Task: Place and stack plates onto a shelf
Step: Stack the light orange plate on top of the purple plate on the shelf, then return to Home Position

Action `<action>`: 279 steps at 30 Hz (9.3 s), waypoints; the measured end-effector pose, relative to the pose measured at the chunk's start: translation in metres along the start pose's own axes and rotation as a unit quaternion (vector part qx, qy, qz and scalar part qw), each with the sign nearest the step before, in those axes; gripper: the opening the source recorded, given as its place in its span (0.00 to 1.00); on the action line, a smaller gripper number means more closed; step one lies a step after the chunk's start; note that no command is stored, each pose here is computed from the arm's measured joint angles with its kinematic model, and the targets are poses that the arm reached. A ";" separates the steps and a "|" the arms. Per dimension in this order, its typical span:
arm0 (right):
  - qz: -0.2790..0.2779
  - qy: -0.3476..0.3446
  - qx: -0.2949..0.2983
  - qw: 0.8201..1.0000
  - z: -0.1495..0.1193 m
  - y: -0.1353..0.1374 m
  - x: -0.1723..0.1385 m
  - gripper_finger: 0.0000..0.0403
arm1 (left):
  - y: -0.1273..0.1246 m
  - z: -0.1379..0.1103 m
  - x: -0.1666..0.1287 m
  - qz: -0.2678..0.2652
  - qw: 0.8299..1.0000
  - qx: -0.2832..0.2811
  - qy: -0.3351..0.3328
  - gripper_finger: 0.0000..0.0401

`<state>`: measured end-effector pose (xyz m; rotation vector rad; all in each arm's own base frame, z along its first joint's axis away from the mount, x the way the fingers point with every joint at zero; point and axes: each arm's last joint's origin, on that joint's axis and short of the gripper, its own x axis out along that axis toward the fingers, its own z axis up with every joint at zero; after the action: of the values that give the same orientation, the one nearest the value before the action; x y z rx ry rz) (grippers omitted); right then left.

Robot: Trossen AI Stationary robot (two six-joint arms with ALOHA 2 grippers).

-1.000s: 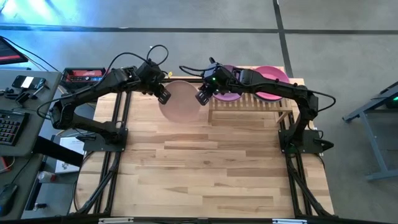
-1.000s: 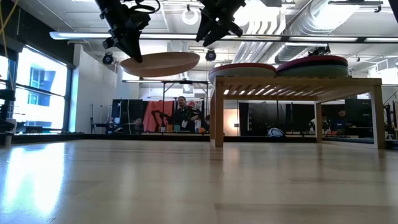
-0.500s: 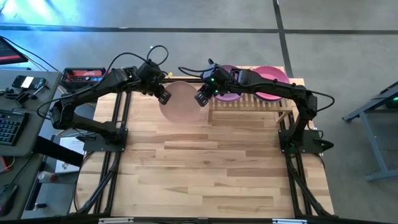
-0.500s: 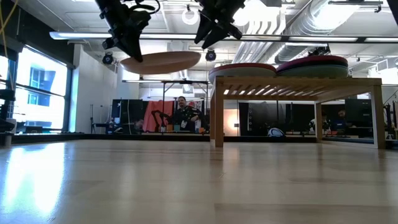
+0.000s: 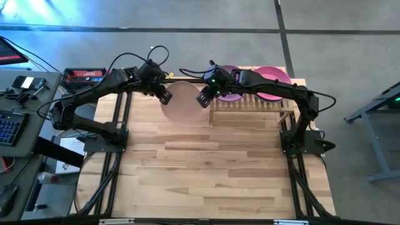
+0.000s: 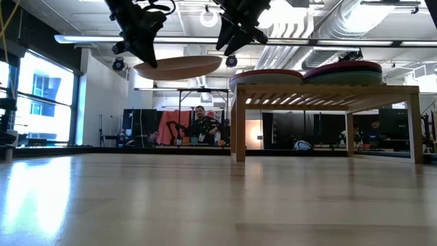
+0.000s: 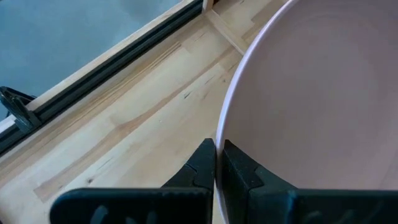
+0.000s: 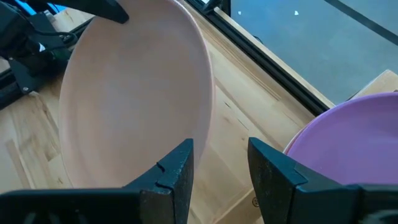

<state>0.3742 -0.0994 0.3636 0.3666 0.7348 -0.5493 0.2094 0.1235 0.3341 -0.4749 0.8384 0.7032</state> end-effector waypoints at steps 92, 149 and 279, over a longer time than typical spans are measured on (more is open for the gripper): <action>0.146 0.113 0.224 0.957 -0.006 -0.254 -0.060 0.00 | -0.008 0.016 -0.020 -0.091 0.988 0.032 -0.117 0.27; 0.091 0.161 0.171 0.968 -0.005 -0.208 -0.052 0.26 | -0.008 0.017 -0.019 -0.085 0.988 0.043 -0.118 0.27; 0.453 -0.307 -0.166 0.821 -0.033 0.045 -0.276 0.26 | -0.003 -0.240 0.033 -0.456 0.827 0.142 -0.298 0.27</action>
<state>0.2142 0.0466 0.5440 0.1558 -0.0333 0.3765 0.1055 -0.0183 0.1666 -0.2997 0.0504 -0.1875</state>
